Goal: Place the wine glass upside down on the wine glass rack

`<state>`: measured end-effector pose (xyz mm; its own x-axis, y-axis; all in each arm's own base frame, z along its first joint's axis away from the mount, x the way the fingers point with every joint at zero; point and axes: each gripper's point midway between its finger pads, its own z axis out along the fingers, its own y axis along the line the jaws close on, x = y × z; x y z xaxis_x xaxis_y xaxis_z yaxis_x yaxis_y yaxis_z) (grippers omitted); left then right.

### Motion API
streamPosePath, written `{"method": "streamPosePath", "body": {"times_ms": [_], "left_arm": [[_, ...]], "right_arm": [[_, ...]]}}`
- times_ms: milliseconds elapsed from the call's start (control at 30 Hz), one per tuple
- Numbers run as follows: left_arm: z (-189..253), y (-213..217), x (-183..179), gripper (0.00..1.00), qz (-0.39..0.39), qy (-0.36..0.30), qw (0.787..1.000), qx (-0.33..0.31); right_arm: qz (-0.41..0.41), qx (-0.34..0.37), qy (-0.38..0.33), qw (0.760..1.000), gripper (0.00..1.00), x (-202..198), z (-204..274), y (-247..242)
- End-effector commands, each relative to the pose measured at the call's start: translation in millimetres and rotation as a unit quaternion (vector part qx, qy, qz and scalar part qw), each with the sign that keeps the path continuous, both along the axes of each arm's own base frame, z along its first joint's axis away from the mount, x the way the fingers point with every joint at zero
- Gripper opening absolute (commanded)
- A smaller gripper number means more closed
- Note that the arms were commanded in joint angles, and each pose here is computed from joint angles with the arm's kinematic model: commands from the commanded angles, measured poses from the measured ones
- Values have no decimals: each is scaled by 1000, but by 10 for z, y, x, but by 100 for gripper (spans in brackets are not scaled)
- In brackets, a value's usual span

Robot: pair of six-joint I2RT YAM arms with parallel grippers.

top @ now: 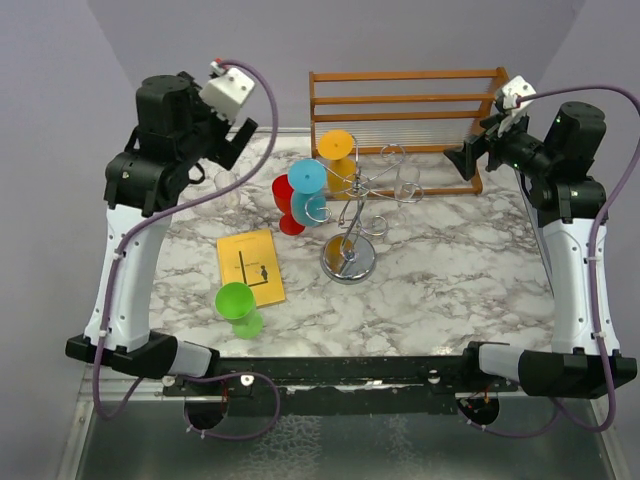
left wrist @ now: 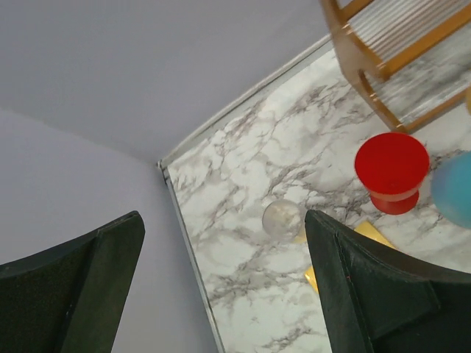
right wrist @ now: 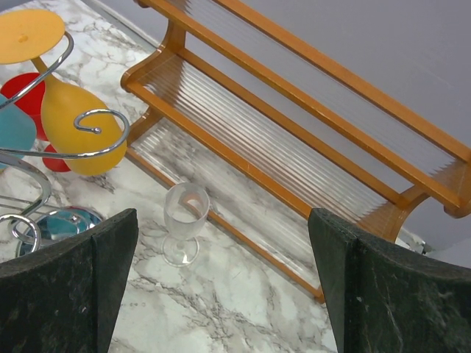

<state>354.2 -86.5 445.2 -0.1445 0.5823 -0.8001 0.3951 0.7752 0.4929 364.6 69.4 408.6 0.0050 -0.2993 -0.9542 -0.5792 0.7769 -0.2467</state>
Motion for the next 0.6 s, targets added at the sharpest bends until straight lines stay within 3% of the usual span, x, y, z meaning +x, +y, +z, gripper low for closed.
{"method": "streamPosePath", "body": {"times_ms": [0,267,567], "left_arm": [[-21,317,71,94,68,0,988,-137],[-800,746,256,91,116,100,970,-187],[-1406,820,515,84,110,182,960,-180]], "right_arm": [[-11,-4,-4,1000,97,44,-26,-50],[-15,-7,-1,1000,97,37,-89,-64],[-18,-11,7,1000,97,55,-197,-79]]}}
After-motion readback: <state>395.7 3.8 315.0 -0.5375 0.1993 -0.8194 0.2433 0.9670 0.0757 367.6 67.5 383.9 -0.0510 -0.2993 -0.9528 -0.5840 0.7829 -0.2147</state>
